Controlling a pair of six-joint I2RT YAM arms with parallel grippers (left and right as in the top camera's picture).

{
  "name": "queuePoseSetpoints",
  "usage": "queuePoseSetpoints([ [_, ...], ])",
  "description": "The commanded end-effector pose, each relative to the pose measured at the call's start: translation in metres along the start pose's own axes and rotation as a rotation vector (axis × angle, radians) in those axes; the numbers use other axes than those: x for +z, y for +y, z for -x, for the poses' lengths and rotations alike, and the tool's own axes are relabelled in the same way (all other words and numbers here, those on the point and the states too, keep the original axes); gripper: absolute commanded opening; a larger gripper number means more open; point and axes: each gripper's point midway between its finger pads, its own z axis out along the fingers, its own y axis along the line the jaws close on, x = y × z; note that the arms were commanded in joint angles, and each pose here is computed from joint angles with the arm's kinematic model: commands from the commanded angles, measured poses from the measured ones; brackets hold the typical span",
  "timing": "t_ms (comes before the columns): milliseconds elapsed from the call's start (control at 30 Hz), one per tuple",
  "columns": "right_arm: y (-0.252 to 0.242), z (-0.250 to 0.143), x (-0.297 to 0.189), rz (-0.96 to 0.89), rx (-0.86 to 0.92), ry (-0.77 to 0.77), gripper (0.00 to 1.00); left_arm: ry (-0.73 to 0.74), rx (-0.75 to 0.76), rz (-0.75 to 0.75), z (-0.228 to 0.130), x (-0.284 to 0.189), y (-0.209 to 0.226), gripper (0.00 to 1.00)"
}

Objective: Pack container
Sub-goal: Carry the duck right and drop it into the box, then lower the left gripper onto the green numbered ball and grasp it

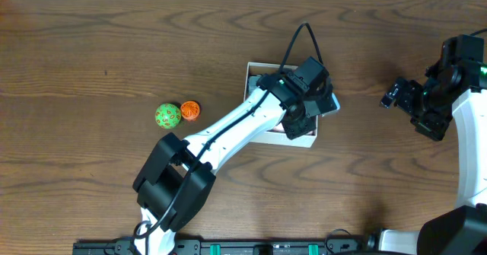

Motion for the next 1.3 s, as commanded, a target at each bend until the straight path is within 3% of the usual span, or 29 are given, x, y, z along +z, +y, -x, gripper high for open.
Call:
queuePoseSetpoints([
  [0, -0.001, -0.002, 0.001, -0.001, 0.020, 0.011, 0.99, 0.006, -0.065, 0.083, -0.001, -0.007, 0.018, 0.61],
  [100, -0.001, -0.003, 0.001, -0.002, 0.020, 0.013, 0.99, -0.022, -0.136, 0.172, 0.003, -0.030, 0.040, 0.67],
  [267, -0.001, -0.003, 0.001, -0.002, 0.020, 0.013, 0.99, -0.105, -0.322, 0.315, 0.003, -0.102, 0.079, 0.68],
  [400, -0.001, -0.003, 0.001, -0.002, 0.020, 0.013, 0.99, -0.129, -0.592, 0.427, -0.039, -0.166, 0.113, 0.69],
  [533, -0.001, -0.002, 0.001, 0.000, 0.019, 0.010, 0.99, -0.068, -0.902, 0.473, -0.113, -0.197, 0.146, 0.69],
  [633, -0.001, -0.002, 0.001, 0.000, 0.019, 0.009, 0.99, 0.026, -1.106, 0.464, -0.172, -0.193, 0.162, 0.69],
  [867, -0.001, -0.002, 0.001, 0.000, 0.019, 0.009, 0.99, 0.208, -1.333, 0.278, -0.256, -0.136, 0.158, 0.69],
  [1067, -0.001, -0.002, 0.001, 0.000, 0.019, 0.009, 0.99, 0.327, -1.394, 0.176, -0.283, -0.095, 0.147, 0.69],
  [1267, -0.002, -0.003, 0.001, -0.002, 0.019, 0.013, 0.99, 0.358, -1.384, 0.172, -0.294, -0.074, 0.146, 0.69],
])
